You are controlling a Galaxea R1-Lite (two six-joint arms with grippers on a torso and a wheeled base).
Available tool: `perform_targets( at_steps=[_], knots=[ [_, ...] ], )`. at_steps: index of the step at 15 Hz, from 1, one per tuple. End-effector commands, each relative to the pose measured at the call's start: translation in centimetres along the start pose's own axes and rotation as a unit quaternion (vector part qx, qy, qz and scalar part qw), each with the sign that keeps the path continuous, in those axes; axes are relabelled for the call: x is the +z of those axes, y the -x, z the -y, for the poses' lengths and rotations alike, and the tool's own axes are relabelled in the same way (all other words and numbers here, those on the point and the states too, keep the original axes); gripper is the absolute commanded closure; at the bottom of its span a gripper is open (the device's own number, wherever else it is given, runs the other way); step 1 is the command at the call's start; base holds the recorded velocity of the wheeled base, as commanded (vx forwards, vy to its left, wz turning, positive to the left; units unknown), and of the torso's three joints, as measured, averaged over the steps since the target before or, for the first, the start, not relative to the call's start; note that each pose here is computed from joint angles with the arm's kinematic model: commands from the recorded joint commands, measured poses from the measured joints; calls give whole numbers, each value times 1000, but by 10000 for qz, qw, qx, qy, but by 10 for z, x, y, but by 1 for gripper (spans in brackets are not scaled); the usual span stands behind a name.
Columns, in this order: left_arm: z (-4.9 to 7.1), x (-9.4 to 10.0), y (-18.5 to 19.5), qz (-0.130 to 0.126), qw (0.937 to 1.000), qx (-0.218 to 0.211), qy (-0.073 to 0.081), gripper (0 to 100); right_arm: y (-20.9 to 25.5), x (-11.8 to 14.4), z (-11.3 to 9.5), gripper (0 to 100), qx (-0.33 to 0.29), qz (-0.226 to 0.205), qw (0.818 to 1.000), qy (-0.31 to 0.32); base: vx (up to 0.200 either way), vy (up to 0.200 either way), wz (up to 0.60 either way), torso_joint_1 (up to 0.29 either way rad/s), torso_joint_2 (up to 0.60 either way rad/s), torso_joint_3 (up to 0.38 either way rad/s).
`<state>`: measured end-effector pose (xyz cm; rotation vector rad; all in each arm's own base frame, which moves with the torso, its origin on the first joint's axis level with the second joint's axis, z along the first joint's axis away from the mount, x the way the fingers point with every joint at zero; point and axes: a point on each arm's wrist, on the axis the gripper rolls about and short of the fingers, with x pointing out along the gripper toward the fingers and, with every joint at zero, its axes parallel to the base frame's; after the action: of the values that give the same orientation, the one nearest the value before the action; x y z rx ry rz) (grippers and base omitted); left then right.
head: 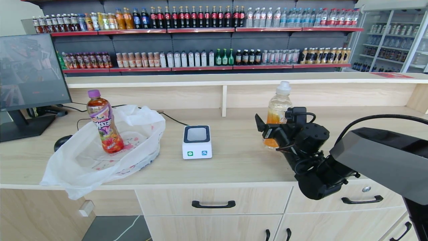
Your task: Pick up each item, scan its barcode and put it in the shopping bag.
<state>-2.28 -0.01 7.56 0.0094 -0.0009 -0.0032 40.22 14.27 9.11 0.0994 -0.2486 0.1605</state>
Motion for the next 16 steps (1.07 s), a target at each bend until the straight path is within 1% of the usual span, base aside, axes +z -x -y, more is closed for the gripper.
perform_targets(
  at_steps=[1, 3, 4, 16],
  knots=[
    [0, 0, 0, 3, 10000, 1, 1, 0, 0, -1, 0, 0, 2, 3, 10000, -6, 0, 0, 0, 0, 0, 0],
    [0, 0, 0, 3, 10000, 1, 1, 0, -1, -1, 0, 0, -6, 10, 10000, -23, 0, 0, 0, 0, 0, 0],
    [0, 0, 0, 3, 10000, 1, 1, 0, -1, 0, 0, 100, -5, 18, 10000, -32, 0, 0, 0, 0, 0, 0],
    [0, 0, 0, 3, 10000, 1, 1, 0, 0, 7, -2, 100, 20, 91, 9999, -114, 0, 0, 0, 0, 0, 0]
  ],
)
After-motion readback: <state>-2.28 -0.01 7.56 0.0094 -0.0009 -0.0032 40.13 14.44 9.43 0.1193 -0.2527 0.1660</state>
